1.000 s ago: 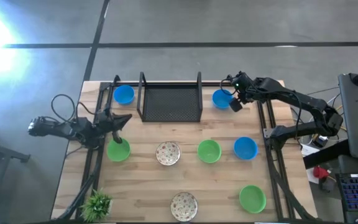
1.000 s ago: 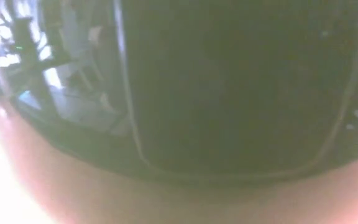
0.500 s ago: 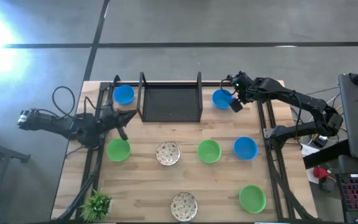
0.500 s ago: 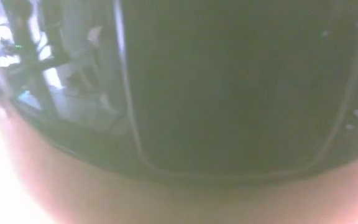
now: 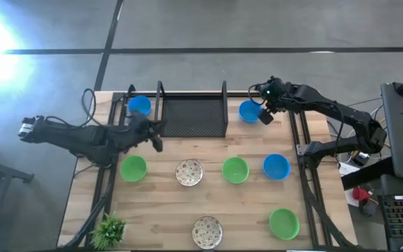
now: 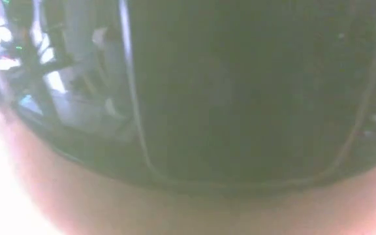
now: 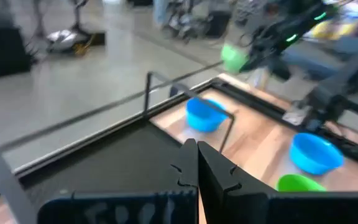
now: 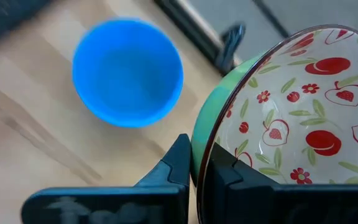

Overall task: Pick & Place Mini bowls
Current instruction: Put the top white bowl on the shelf

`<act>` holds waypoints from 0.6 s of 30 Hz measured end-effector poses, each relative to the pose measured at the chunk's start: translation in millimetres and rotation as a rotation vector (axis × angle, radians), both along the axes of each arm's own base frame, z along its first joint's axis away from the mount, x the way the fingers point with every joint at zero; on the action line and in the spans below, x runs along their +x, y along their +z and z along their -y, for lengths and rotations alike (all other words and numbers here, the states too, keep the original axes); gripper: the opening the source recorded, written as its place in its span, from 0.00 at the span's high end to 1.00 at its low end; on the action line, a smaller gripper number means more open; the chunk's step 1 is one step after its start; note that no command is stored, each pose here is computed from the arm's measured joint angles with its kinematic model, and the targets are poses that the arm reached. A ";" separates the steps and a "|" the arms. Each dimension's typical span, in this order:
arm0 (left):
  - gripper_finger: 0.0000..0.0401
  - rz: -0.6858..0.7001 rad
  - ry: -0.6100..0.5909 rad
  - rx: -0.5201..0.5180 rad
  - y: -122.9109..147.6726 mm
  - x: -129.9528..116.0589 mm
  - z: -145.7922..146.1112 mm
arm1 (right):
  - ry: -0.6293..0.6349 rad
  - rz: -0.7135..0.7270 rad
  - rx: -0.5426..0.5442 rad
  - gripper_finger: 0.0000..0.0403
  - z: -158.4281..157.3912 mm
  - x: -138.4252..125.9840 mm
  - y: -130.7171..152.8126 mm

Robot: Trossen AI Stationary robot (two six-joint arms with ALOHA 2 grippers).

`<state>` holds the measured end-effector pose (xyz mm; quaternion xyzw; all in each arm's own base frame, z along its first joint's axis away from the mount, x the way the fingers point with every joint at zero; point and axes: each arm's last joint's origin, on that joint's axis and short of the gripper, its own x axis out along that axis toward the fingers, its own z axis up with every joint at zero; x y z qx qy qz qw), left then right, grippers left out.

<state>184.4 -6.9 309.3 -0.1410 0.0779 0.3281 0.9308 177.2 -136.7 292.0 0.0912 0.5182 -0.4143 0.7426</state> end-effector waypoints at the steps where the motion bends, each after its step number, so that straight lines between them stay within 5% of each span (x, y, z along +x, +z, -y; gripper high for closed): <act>1: 1.00 -0.016 0.008 -0.006 1.5 4.3 -0.5 | 0.015 0.008 -0.011 0.97 -0.6 1.6 5.2; 18: 1.00 -0.040 0.089 -0.102 35.4 49.7 -26.0 | 0.444 -0.020 -0.194 0.97 -26.9 25.0 62.6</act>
